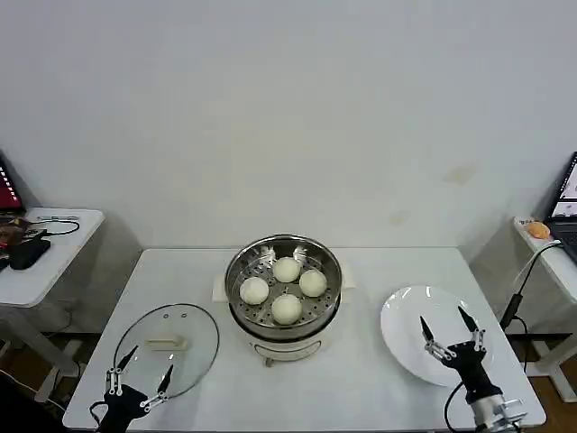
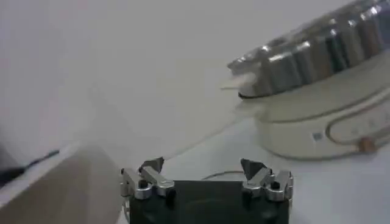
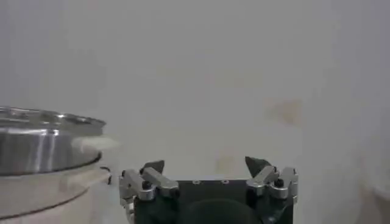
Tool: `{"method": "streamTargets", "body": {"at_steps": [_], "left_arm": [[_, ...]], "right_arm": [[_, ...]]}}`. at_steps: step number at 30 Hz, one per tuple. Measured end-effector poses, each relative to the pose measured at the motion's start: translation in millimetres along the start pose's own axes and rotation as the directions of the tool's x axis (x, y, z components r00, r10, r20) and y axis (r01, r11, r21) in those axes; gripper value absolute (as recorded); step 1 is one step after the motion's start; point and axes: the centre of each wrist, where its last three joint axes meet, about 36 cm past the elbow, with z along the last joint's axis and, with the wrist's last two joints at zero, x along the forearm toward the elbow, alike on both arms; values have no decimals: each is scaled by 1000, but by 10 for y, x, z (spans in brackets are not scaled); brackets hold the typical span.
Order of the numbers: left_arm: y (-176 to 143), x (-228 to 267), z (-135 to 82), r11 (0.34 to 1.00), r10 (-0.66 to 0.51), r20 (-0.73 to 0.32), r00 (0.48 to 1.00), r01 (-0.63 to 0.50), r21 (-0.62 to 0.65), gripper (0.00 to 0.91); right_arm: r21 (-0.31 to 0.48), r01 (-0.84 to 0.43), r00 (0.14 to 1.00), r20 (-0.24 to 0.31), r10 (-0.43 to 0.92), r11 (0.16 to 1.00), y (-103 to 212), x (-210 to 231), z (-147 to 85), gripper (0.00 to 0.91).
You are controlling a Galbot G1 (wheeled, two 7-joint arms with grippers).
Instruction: Take steamed baozi put them in steamer then cover it.
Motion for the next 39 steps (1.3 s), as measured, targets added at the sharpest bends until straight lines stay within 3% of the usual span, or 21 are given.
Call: {"method": "streamTargets", "body": {"at_steps": [9,21,39], "left_arm": [[84,-140,174,970,15,7,1000,-13,-243,907],[201,-322,417,861,-33,-13,999,22,-508,907],[327,-485,627,698,-17,-18,1000,-1,-716,907]], "right_arm": [[-2,-7,1000,-12,7,1000,-25,106,45,907],[-8,-5,1000,-27,5,1000,19,181,112,907],[-1,-5,999,-40,5,1000,36,250,155,907]]}}
